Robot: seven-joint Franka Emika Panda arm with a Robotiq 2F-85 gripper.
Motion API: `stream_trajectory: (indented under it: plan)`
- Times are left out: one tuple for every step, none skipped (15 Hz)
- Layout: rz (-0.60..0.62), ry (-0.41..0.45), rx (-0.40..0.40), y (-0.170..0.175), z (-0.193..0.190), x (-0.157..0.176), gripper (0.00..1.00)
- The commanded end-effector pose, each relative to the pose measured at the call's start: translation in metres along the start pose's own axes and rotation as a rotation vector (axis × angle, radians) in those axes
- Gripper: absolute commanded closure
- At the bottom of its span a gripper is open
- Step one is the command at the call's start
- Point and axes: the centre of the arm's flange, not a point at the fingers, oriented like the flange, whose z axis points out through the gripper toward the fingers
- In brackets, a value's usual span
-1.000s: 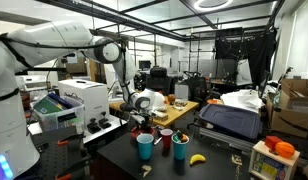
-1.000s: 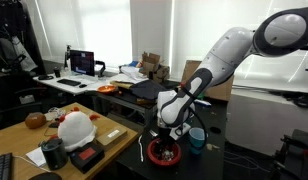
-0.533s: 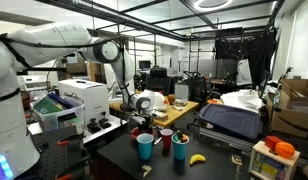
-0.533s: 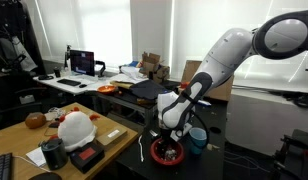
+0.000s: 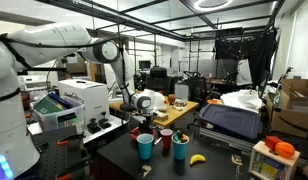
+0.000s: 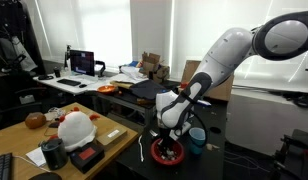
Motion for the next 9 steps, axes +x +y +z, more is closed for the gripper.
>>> stream_trajectory:
  plan:
    - [-0.012,-0.009,-0.013,-0.002,-0.004,0.009,0.8]
    - [-0.017,-0.008,-0.014,-0.003,-0.004,0.01,0.86]
    - [-0.024,-0.01,-0.008,-0.003,-0.005,0.011,0.95]
    - [-0.031,-0.013,-0.003,-0.004,-0.005,0.012,0.98]
    - [-0.038,-0.014,0.0,-0.005,-0.007,0.013,0.99]
    - [-0.049,-0.018,0.008,-0.006,-0.009,0.013,1.0]
    - [-0.057,-0.022,0.014,-0.007,-0.01,0.013,1.0]
    - [-0.066,-0.028,0.02,-0.009,-0.013,0.012,1.0]
    - [-0.077,-0.034,0.024,-0.011,-0.014,0.011,1.0]
